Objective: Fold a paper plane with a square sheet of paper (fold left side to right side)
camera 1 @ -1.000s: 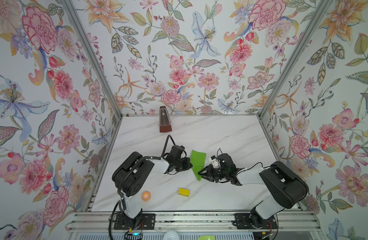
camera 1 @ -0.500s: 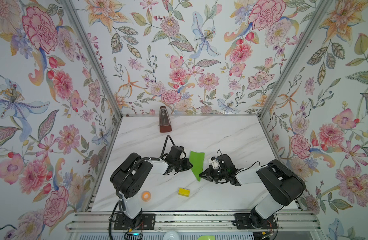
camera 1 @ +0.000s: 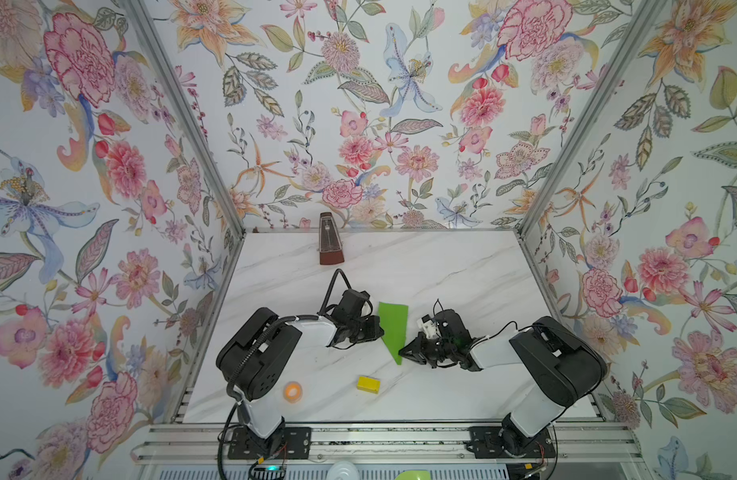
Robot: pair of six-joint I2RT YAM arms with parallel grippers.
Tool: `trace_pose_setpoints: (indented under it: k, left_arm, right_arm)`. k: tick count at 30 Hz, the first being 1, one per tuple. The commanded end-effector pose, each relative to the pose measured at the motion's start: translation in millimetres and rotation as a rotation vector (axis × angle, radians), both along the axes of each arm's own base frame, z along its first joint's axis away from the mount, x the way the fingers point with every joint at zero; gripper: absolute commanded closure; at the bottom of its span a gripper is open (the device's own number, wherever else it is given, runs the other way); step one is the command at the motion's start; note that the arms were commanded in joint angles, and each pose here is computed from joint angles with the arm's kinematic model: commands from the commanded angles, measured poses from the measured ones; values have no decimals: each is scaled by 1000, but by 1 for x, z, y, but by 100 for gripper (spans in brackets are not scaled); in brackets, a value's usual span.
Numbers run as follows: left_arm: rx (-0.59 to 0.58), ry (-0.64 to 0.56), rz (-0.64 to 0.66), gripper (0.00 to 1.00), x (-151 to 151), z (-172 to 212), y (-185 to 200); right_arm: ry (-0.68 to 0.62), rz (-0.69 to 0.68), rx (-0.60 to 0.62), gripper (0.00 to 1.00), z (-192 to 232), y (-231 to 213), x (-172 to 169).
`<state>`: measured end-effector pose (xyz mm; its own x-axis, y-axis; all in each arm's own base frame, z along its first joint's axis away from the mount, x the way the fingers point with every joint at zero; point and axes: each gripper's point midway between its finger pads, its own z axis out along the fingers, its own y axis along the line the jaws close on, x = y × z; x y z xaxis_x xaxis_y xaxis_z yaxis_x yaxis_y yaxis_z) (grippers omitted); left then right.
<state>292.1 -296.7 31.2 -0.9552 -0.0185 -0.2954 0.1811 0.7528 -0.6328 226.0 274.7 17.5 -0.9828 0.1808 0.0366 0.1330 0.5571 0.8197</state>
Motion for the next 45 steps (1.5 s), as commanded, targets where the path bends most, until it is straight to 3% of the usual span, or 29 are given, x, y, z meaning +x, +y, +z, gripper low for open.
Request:
trace_pose_setpoints:
  k: [1,14,27,45]
  left_arm:
    - [78,-42,-32,98,1,15,4]
    - [271,-14,-140,100,-5,17,-16]
    - [268,-16,-163,100,7,14,-41]
    - [278,16,-185,100,13,-11,-48]
  right_arm:
    - [19,24,-41,100,-12,-4,-3]
    - [31,95,-74,100,-19,1,-9]
    - [41,128,-82,100,-25,4,-15]
    - [51,141,-81,100,-28,4,-18]
